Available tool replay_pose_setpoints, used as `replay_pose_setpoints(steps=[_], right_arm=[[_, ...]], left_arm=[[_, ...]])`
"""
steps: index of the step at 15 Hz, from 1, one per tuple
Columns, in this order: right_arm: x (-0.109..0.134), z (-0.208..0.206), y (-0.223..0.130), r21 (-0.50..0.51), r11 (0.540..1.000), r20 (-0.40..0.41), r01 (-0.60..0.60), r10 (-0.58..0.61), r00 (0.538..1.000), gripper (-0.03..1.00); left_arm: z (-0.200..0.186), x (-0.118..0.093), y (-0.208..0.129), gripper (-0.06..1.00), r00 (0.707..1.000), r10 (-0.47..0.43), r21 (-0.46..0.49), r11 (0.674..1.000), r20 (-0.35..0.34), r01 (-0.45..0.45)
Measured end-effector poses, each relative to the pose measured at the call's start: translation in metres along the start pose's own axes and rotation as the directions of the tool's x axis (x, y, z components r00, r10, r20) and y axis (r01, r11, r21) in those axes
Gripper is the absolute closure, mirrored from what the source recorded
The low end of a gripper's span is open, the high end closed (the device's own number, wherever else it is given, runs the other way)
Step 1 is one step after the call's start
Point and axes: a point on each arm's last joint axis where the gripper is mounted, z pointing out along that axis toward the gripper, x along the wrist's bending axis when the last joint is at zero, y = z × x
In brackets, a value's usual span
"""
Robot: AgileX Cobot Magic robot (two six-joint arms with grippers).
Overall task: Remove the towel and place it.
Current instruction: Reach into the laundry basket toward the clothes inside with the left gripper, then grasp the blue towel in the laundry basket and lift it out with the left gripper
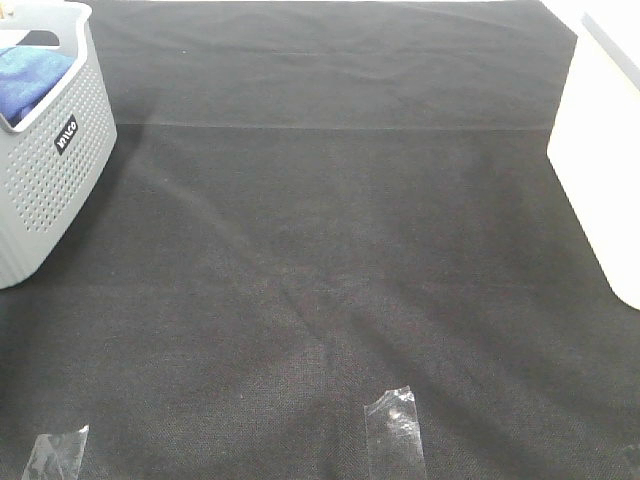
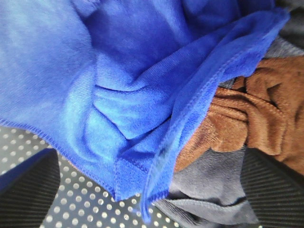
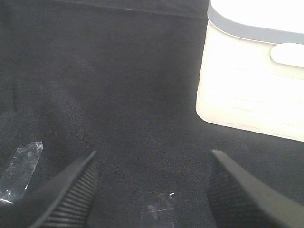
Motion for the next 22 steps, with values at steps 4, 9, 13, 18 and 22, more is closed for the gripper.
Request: replay_pose_setpoints(steps=[4,9,13,18,22], right_arm=[[0.000,0.000,0.000,0.000,1.000,0.000,0.000,0.000,1.000,0.31],[0.000,0.000,0.000,0.000,1.000,0.000,0.000,0.000,1.000,0.31],[0.000,0.000,0.000,0.000,1.000,0.000,0.000,0.000,1.000,0.31],[0.000,0.000,0.000,0.000,1.000,0.000,0.000,0.000,1.000,0.31],[0.000,0.000,0.000,0.000,1.000,0.000,0.000,0.000,1.000,0.31]], left_arm=[[0.025,-0.003,0.000,-0.04,0.999,0.016,0.019,1.000,0.038,-0.017],[0.028,-0.004,-0.002,0.24,0.998,0.011,0.026,1.000,0.057,-0.012],[0.027,-0.003,-0.005,0.92,0.995,-0.092,0.064,0.994,0.038,0.089],[0.026,-0.003,-0.007,0.94,0.976,-0.218,0.083,0.973,0.029,0.215],[-0.008,0.002,-0.010,0.94,0.961,-0.276,0.067,0.959,0.027,0.274]])
